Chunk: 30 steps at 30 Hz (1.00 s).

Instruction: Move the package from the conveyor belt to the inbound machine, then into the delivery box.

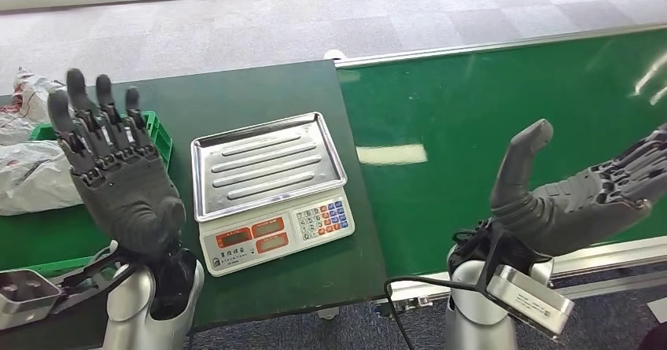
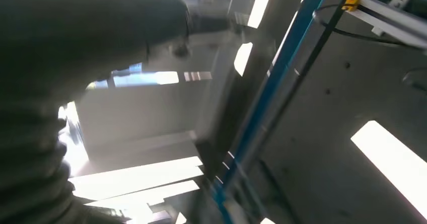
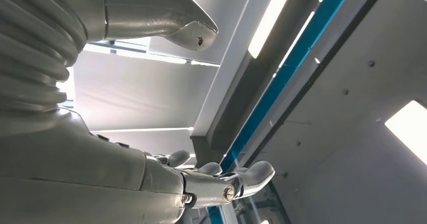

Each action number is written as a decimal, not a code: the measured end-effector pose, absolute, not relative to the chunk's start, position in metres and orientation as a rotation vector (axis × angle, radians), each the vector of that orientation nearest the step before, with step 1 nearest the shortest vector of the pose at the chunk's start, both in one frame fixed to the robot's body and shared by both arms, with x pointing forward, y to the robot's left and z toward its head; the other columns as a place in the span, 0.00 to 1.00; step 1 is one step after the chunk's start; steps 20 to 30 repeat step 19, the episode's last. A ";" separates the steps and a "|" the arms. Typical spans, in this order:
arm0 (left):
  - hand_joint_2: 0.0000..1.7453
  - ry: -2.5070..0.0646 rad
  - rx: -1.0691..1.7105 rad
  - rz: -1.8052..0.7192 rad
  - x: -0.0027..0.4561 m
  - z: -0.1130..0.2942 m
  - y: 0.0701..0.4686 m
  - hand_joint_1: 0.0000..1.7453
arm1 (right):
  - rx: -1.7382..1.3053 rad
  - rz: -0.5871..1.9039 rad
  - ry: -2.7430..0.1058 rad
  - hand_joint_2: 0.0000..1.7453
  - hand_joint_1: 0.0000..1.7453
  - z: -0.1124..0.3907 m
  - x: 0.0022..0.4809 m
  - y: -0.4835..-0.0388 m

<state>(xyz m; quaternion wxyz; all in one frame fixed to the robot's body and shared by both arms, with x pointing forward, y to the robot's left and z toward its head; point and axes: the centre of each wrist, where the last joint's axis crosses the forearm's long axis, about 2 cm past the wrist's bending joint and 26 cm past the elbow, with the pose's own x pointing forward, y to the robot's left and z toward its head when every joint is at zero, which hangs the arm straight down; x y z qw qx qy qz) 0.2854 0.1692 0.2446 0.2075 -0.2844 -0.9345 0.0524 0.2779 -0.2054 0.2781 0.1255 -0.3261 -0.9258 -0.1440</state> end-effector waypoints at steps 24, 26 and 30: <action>1.00 -2.425 -1.116 0.231 0.286 0.209 0.156 0.00 | -1.058 -0.253 -2.634 1.00 0.00 0.254 0.268 -0.212; 1.00 -2.425 -1.116 0.231 0.286 0.209 0.156 0.00 | -1.058 -0.253 -2.634 1.00 0.00 0.254 0.268 -0.212; 1.00 -2.425 -1.116 0.231 0.286 0.209 0.156 0.00 | -1.058 -0.253 -2.634 1.00 0.00 0.254 0.268 -0.212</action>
